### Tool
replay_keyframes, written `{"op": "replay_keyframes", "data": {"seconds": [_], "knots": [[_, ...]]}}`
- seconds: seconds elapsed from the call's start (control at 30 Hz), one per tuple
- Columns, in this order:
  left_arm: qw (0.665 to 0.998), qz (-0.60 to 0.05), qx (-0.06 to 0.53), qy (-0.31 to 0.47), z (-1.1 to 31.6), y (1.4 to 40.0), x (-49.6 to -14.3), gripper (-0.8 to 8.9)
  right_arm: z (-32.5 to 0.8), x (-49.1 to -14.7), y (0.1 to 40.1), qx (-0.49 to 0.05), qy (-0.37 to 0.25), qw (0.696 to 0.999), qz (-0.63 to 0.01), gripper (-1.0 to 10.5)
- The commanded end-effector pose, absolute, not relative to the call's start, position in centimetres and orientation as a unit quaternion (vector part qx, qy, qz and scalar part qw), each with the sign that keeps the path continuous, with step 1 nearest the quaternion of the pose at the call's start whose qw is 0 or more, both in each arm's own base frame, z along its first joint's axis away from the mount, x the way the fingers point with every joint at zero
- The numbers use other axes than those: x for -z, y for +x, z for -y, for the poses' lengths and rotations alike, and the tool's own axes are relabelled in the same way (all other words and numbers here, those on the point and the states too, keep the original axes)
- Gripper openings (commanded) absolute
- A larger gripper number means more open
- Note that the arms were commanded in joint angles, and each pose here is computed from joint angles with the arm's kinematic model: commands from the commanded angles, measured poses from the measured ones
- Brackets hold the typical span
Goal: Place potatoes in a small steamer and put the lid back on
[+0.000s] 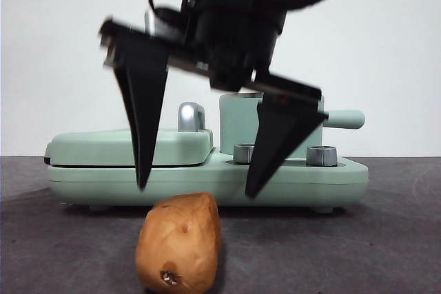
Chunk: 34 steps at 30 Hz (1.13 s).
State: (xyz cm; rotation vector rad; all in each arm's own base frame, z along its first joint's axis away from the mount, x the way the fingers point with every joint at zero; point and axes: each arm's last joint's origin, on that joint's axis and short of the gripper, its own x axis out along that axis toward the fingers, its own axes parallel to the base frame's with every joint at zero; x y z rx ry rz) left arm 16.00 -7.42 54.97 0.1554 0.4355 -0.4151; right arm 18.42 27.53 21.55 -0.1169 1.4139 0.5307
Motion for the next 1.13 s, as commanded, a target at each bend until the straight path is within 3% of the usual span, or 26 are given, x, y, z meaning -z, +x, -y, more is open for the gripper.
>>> {"op": "replay_keyframes", "data": {"seconds": [0.03,0.27,0.5,0.6,0.9,1.13], "knots": [[0.957,-0.192,0.205,0.067,7.0,14.9,-55.5,0.08,-28.6,-20.7,18.5,-0.232,-0.05,0.723,-0.648,4.9],[0.954,-0.206,0.205,0.071,6.7,14.3,-54.7,0.08,-29.5,-18.7,19.0,-0.232,-0.053,0.716,-0.656,4.6],[0.947,-0.234,0.204,0.077,7.3,15.4,-53.5,0.09,-29.9,-17.5,19.1,-0.236,-0.054,0.699,-0.673,1.1],[0.943,-0.249,0.204,0.081,7.4,15.8,-52.9,0.09,-30.0,-17.7,19.2,-0.24,-0.051,0.7,-0.67,0.4],[0.935,-0.277,0.204,0.086,6.9,14.5,-50.8,0.09,-28.0,-25.1,23.3,-0.255,-0.057,0.721,-0.642,0.4],[0.931,-0.288,0.207,0.09,6.3,13.1,-48.9,0.08,-24.0,-32.0,29.5,-0.252,-0.022,0.776,-0.578,0.4]]}}
